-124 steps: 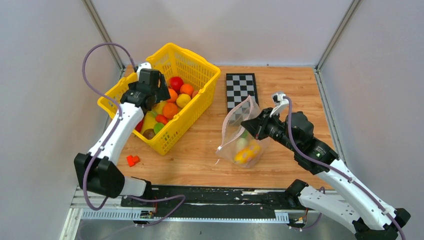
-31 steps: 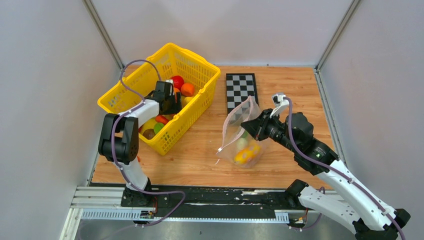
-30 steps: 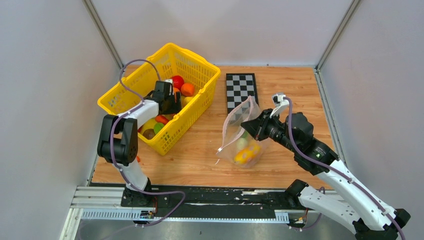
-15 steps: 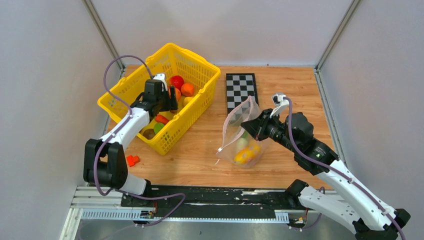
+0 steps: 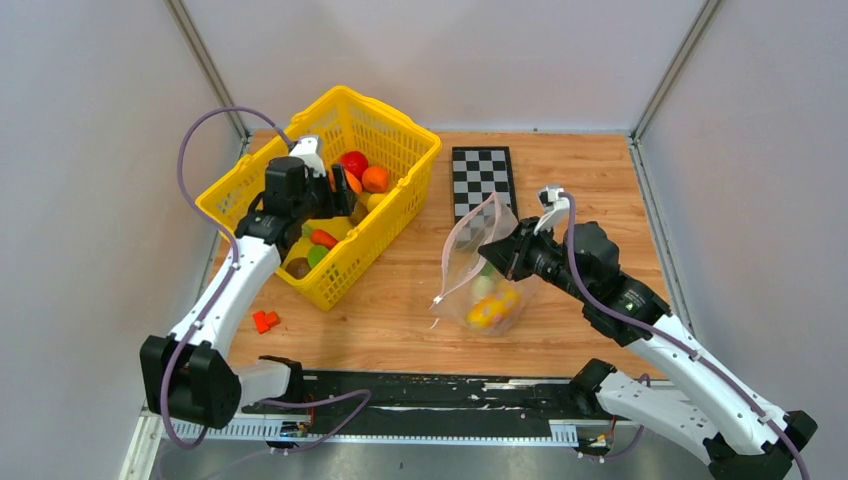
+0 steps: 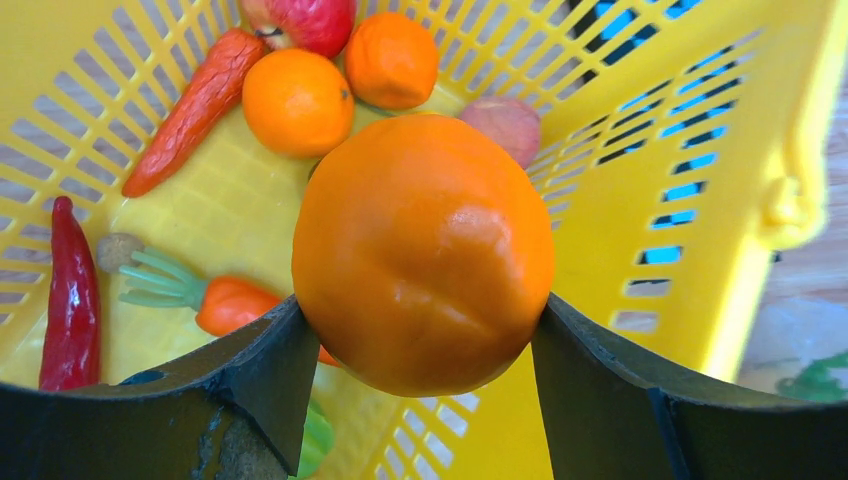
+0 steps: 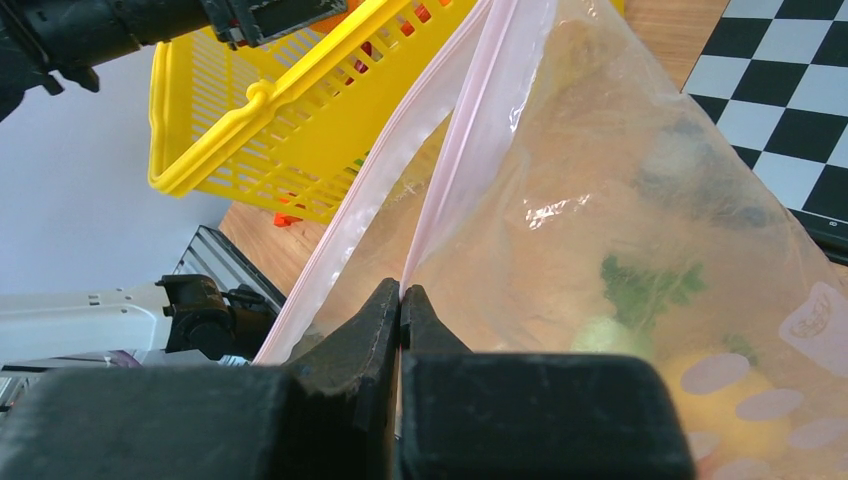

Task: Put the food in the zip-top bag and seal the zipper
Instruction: Place the fake fruit in the zipper food storage bag.

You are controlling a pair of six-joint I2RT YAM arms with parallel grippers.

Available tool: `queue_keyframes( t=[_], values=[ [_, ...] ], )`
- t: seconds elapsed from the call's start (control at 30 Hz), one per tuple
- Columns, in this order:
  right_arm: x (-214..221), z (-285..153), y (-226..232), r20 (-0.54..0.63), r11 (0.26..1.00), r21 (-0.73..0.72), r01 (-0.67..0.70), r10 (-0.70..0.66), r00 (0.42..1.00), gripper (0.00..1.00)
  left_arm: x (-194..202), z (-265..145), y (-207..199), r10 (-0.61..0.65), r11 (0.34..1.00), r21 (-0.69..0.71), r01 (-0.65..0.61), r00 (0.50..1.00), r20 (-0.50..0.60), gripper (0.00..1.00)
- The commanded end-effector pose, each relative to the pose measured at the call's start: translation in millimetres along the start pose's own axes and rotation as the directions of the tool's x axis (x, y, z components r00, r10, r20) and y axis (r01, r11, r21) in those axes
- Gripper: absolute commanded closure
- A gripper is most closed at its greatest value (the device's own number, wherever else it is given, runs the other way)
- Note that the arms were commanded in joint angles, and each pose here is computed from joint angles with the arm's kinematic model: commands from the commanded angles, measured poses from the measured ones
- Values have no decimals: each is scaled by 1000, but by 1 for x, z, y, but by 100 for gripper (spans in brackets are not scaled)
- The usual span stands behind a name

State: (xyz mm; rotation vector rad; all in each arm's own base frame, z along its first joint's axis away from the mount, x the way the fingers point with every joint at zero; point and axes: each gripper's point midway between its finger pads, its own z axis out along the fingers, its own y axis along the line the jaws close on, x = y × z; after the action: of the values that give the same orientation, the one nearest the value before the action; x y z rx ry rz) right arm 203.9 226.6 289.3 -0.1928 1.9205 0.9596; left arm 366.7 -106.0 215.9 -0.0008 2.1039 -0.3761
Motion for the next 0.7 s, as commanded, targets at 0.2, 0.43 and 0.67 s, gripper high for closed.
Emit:
queue_keyframes(
  t=[0.2, 0.43, 0.67],
  values=[
    [-11, -1, 12, 37, 999, -46, -8, 10, 999, 100, -67, -73, -47, -9, 984, 176, -27, 979, 202, 40],
    [-10, -1, 12, 37, 999, -51, -17, 19, 999, 100, -79, -105, -88, 13, 920, 376, -111, 967, 253, 40],
    [-10, -1, 13, 35, 998, -56, -19, 20, 999, 100, -75, -133, -127, 64, 815, 538, -215, 956, 285, 40]
  ],
)
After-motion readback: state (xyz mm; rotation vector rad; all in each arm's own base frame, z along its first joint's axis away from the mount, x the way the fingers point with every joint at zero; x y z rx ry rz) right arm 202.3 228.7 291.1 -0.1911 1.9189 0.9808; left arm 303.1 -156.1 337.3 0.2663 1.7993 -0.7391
